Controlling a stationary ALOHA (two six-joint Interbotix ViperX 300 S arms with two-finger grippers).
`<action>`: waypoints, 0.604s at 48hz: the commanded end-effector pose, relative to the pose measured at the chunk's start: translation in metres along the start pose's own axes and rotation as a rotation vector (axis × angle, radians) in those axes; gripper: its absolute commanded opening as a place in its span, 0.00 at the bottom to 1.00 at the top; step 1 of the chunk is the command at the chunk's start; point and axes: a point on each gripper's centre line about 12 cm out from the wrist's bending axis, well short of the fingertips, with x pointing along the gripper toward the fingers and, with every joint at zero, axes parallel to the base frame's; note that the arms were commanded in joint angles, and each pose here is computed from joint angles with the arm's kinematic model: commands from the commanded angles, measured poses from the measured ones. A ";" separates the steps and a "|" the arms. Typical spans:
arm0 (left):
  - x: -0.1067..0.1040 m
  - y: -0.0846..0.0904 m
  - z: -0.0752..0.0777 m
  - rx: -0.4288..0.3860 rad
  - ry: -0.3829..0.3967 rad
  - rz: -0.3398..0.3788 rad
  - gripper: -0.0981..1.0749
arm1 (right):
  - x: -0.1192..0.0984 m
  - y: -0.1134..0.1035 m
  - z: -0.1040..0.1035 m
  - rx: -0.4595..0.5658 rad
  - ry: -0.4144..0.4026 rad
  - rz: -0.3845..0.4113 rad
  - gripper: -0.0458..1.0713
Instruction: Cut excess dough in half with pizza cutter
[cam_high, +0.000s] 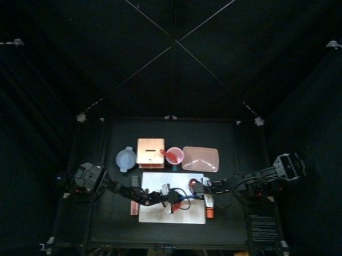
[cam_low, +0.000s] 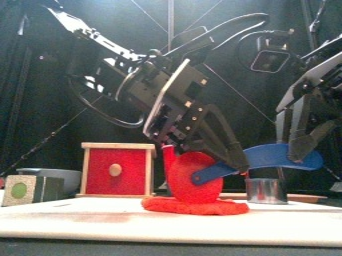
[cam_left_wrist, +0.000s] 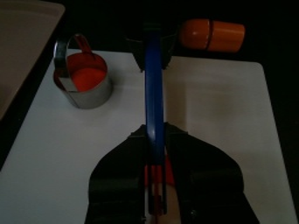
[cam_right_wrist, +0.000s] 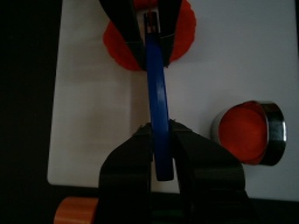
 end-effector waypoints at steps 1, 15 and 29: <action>0.006 0.004 -0.002 -0.008 0.008 0.009 0.53 | -0.013 0.006 0.009 0.000 -0.038 0.021 0.40; 0.014 -0.002 0.009 0.002 -0.014 -0.015 0.53 | -0.027 0.006 -0.003 0.023 -0.011 0.032 0.40; 0.027 -0.006 0.012 0.032 -0.014 -0.041 0.53 | -0.040 0.006 -0.010 0.045 -0.002 0.042 0.40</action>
